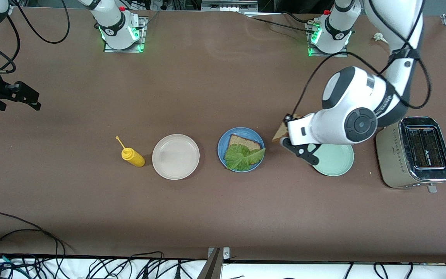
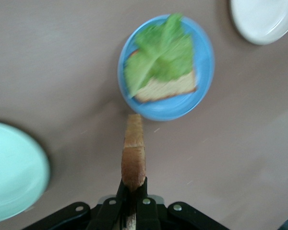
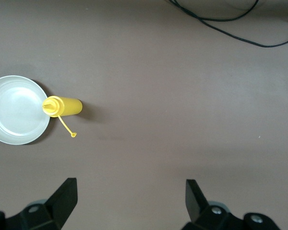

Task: Make sandwich in blue plate with both arms
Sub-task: 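Carry the bread slice with the left gripper over the blue plate, then lower the bread onto the lettuce and open the left gripper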

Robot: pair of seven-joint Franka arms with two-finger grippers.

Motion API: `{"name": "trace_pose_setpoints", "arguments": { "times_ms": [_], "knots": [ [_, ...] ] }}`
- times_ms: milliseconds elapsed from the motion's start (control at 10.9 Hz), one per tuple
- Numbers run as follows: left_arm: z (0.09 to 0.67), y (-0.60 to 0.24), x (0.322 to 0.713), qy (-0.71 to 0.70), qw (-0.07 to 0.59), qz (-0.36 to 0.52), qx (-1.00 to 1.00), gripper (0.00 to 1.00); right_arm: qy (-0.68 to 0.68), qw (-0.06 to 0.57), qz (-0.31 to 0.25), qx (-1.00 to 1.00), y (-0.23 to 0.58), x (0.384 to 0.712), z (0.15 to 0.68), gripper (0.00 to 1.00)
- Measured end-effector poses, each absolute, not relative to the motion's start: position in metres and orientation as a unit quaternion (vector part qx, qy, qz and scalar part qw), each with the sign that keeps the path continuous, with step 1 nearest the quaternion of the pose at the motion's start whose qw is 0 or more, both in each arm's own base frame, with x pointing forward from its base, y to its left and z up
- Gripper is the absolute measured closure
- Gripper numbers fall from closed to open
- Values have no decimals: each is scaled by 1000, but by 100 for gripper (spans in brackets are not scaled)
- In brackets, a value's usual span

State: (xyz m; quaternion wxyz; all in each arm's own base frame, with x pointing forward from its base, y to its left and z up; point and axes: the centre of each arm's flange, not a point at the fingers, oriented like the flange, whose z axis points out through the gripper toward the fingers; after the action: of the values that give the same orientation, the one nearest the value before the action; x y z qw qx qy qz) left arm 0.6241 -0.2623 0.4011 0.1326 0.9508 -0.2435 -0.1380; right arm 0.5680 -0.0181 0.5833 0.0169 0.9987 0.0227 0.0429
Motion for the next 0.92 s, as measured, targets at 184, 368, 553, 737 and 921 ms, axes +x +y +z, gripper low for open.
{"name": "trace_pose_setpoints", "arguments": {
  "times_ms": [184, 368, 553, 737, 921],
  "knots": [
    [396, -309, 621, -186, 185, -115, 958, 91, 23, 17, 44, 999, -17, 568, 584, 0],
    [383, -347, 619, -147, 204, -90, 964, 91, 23, 17, 40, 999, -17, 568, 584, 0],
    [357, -353, 629, -98, 260, -93, 956, 91, 24, 17, 39, 999, -17, 568, 584, 0],
    [334, -347, 638, -60, 293, -103, 949, 91, 24, 17, 39, 999, -17, 568, 584, 0],
    [328, -324, 653, -19, 337, -107, 935, 91, 24, 17, 39, 999, -17, 568, 584, 0]
  ]
}}
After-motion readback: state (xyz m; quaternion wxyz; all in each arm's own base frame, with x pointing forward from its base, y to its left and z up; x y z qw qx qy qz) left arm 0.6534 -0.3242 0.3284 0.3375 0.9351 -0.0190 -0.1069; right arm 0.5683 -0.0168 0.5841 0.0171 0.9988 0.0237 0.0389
